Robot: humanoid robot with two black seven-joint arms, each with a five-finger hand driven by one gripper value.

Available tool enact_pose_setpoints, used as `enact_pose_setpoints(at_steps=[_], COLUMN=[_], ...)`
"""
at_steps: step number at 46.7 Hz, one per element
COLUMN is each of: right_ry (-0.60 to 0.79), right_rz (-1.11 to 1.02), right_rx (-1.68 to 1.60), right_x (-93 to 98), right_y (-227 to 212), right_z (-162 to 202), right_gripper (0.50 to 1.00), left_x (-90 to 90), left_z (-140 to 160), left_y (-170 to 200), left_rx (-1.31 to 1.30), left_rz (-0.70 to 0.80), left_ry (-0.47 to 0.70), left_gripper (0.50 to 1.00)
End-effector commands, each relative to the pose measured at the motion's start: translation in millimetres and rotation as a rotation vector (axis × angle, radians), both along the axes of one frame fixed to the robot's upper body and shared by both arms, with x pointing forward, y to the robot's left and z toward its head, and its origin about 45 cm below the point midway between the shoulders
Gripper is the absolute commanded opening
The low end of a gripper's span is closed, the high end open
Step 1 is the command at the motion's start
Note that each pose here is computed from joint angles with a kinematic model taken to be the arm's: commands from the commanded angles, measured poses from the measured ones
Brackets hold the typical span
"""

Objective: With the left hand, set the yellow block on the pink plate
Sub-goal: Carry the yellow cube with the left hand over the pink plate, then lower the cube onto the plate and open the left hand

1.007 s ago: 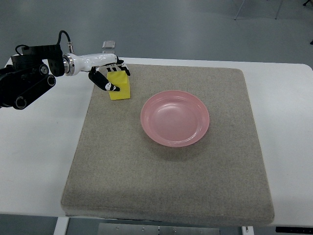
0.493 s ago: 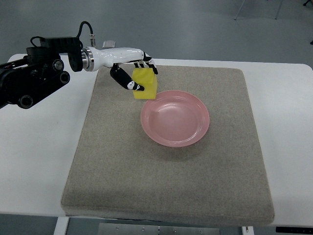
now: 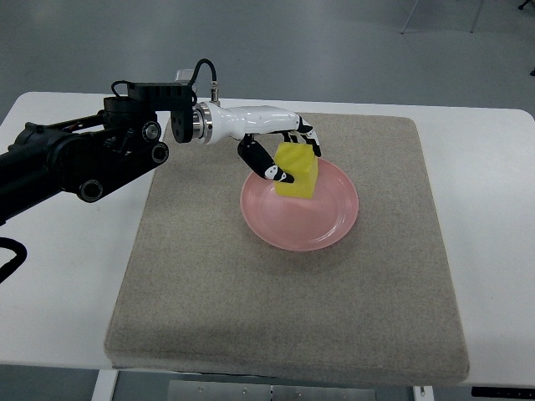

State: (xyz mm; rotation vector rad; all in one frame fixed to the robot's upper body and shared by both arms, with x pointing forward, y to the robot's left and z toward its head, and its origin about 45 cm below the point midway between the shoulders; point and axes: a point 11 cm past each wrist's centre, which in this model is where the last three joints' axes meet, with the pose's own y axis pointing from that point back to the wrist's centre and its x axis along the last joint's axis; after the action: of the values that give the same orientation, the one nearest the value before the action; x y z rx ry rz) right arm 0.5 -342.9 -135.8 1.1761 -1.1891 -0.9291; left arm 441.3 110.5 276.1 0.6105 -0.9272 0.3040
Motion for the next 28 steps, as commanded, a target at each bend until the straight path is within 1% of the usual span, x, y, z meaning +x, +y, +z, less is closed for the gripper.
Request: enact_pose_setpoints(at_steps=[1, 9, 16, 19, 21, 23, 25, 28], right_ry=[0.000, 0.000, 0.000, -0.001, 0.000, 0.000, 0.000, -0.001], right_rz=[0.000, 0.000, -0.001, 0.001, 0.000, 0.000, 0.000, 0.001], right_rx=[0.001, -0.001, -0.001, 0.000, -0.001, -0.001, 0.001, 0.000], right_x=[0.0, 0.0, 0.1, 0.2, 0.0, 0.0, 0.0, 0.2], right_y=[0, 0, 0, 0, 0, 0, 0, 0], right_z=[0, 0, 0, 0, 0, 0, 0, 0], right_gripper=[0.924, 0.924, 0.924, 0.924, 0.924, 0.924, 0.924, 0.924], left_x=[-4.3, -4.0, 0.4, 0.2, -0.1, 0.2, 0.1, 0.0], left_z=[-10, -17, -20, -20, -21, -21, -21, -21], left_y=[-5, -6, -2, -2, -2, -1, -2, -2], left_rx=[0.022, 0.035, 0.041, 0.041, 0.042, 0.043, 0.042, 0.041], left_rz=[-0.016, -0.012, 0.008, 0.006, 0.006, 0.007, 0.006, 0.006], left_ry=[0.011, 0.021, 0.022, 0.022, 0.023, 0.023, 0.023, 0.025], left_gripper=[0.662, 0.664, 0.664, 0.694, 0.703, 0.730, 0.739, 0.769])
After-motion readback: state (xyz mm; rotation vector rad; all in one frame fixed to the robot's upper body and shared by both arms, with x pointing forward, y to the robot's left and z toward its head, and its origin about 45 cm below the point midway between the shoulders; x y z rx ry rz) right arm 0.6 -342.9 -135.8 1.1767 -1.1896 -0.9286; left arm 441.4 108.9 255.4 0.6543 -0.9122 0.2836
